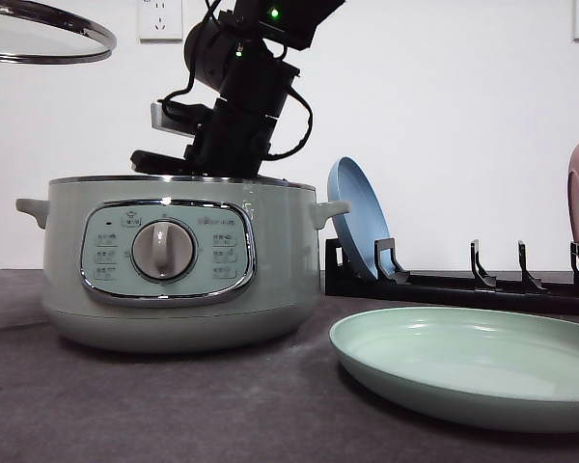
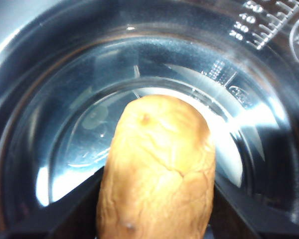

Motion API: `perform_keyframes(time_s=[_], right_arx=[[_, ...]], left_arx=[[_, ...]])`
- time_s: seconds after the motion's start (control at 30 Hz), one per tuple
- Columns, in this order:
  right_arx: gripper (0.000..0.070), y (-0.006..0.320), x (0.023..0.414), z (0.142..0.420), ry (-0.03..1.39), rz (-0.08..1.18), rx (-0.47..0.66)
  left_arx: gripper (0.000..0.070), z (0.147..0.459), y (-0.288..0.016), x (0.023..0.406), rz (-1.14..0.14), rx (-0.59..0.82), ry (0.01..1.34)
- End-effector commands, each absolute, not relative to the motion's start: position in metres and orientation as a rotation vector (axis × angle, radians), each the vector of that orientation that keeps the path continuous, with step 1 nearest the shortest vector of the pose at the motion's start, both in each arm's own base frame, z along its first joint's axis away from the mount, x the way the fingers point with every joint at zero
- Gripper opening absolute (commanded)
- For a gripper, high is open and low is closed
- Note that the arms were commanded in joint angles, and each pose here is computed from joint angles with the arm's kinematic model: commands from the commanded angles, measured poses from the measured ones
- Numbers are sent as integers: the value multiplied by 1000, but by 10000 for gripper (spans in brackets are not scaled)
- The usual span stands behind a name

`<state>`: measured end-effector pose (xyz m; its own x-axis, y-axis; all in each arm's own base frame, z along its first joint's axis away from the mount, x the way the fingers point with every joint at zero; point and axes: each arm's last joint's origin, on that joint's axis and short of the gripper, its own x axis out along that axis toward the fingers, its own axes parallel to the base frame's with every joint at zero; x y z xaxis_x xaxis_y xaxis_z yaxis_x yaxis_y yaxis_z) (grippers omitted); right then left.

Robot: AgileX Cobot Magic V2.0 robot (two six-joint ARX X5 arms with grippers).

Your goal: Transfer potato from steamer to green plate

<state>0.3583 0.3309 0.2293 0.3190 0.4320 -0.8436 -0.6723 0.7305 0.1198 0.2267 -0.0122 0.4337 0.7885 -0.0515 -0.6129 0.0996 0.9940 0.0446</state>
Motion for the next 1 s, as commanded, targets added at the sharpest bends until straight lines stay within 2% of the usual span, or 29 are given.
perform_keyframes(time_s=[0.0,0.27,0.43,0.6,0.8,0.97], right_arx=[[262,336,356,248,954,755,-254],[262,314,333,327,830,780,-225],[262,286,308,377,766,774,-216],[262,254,284,412,744,717,-222],[262,215,256,426,730,653,-221],[262,183,226,408,720,625,-213]], left_arx=[[0,448,-12,222,-81,72,571],[0,448,-12,222,-82,72,571],[0,448,-12,222,-85,72,570],[0,448,-12,222,-94,69,570],[0,448,-12,222,-94,69,570],[0,448,-13,222,-95,69,570]])
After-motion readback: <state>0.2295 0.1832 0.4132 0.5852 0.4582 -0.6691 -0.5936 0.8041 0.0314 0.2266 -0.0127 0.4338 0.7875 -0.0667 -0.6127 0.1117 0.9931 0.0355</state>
